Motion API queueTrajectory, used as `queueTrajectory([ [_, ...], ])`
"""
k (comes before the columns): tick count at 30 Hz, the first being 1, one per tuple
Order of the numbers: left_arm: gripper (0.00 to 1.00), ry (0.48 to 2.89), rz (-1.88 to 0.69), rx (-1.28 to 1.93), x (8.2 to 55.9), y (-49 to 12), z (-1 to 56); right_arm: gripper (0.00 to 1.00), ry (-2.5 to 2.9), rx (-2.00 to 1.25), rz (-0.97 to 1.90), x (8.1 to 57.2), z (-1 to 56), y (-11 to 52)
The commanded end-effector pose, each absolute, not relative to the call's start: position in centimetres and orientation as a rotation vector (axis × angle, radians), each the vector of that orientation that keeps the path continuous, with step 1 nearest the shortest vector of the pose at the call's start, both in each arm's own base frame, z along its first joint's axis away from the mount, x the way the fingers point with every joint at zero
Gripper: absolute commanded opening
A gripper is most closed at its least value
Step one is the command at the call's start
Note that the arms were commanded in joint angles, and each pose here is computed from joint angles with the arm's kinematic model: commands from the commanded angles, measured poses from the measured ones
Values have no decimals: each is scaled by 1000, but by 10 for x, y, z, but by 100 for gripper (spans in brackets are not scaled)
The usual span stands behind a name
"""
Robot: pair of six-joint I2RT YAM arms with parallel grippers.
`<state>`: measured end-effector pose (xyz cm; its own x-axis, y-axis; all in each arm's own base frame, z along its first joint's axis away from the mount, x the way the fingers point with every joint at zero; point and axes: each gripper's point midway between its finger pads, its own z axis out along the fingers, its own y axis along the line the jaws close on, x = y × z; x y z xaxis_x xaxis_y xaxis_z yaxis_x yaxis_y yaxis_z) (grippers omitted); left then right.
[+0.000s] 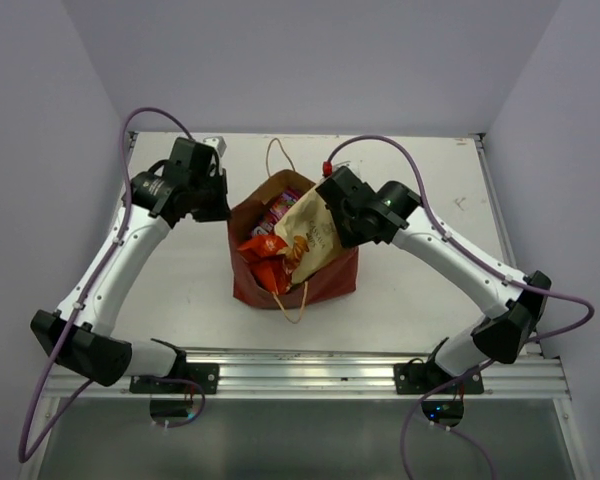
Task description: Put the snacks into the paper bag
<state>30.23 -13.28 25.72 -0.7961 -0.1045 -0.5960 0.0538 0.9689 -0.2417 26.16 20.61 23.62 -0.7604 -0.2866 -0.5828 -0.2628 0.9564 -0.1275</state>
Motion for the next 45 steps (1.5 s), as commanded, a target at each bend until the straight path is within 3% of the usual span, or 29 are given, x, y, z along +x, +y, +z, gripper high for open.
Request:
queueTrajectory([
  [1,0,2364,-368,-90,302,-131,271,0,2417,-314,14,256,255,198],
  [10,0,2361,-319,-120,294,-122,256,0,2434,-326,13,250,235,198],
  [11,4,2341,-313,-126,296,-121,259,0,2416,-321,23,252,238,199],
  [12,16,2319,-314,-128,298,-120,264,1,2403,-318,31,253,241,200],
  [13,46,2273,-321,-122,302,-120,275,23,2382,-320,39,255,246,200],
  [15,55,2228,-324,-109,307,-120,286,31,2347,-316,51,259,253,201],
  [18,77,2161,-320,-90,315,-120,302,47,2302,-327,76,263,263,204],
  [19,79,2142,-315,-91,317,-119,308,52,2283,-321,82,265,268,205],
  [23,85,2027,-291,-115,329,-113,342,56,2200,-263,54,275,295,196],
  [25,87,1965,-235,-150,339,-103,365,63,2138,-210,11,282,317,186],
  [35,99,1654,11,-338,354,-28,472,70,1876,-50,-407,294,407,109],
  [37,100,1646,37,-359,360,-11,475,75,1797,8,-456,292,428,95],
  [39,100,1649,57,-376,363,-2,473,88,1760,-15,-533,290,444,83],
  [45,100,1665,19,-396,370,2,463,89,1699,-50,-680,291,467,72],
])
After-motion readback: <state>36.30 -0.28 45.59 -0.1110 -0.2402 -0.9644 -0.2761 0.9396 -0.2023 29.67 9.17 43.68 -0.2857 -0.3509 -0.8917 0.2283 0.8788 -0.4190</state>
